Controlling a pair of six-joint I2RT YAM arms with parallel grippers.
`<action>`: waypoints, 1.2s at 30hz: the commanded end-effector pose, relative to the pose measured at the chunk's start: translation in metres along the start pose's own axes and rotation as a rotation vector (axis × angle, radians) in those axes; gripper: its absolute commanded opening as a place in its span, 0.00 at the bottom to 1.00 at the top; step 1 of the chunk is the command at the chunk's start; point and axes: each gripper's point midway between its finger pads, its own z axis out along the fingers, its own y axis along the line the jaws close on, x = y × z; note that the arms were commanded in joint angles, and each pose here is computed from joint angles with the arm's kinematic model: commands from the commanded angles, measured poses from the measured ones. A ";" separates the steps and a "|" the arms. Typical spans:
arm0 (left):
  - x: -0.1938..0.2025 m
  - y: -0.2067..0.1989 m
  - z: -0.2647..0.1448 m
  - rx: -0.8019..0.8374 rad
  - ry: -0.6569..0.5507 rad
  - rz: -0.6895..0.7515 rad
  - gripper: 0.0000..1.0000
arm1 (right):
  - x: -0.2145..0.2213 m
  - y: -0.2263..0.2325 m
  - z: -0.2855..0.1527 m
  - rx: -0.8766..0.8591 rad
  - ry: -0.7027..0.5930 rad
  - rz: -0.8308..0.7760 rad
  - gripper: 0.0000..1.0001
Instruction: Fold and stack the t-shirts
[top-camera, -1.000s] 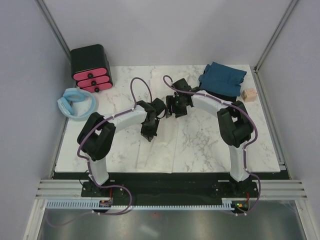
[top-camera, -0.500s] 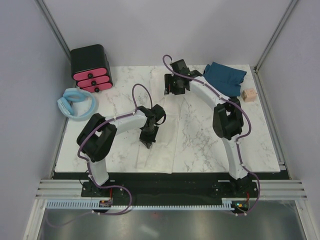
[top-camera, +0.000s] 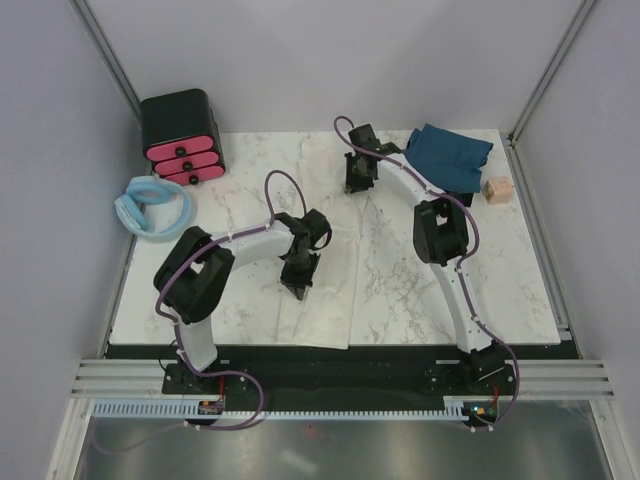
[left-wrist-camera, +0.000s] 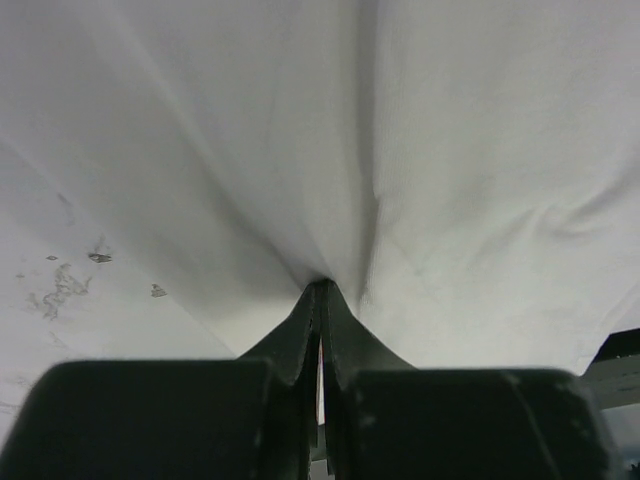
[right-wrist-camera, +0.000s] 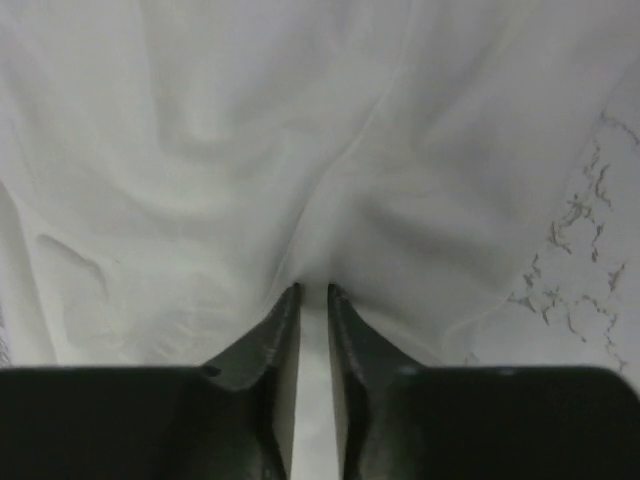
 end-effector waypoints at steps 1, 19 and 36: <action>0.009 -0.014 0.011 0.088 0.045 0.046 0.02 | 0.027 -0.008 0.023 0.015 0.078 0.025 0.11; -0.016 -0.025 0.031 0.067 0.076 0.026 0.02 | -0.026 -0.020 0.046 -0.091 -0.050 0.122 0.19; -0.102 -0.027 -0.074 0.070 -0.315 0.008 0.15 | -0.134 0.035 -0.172 -0.346 -0.404 0.010 0.52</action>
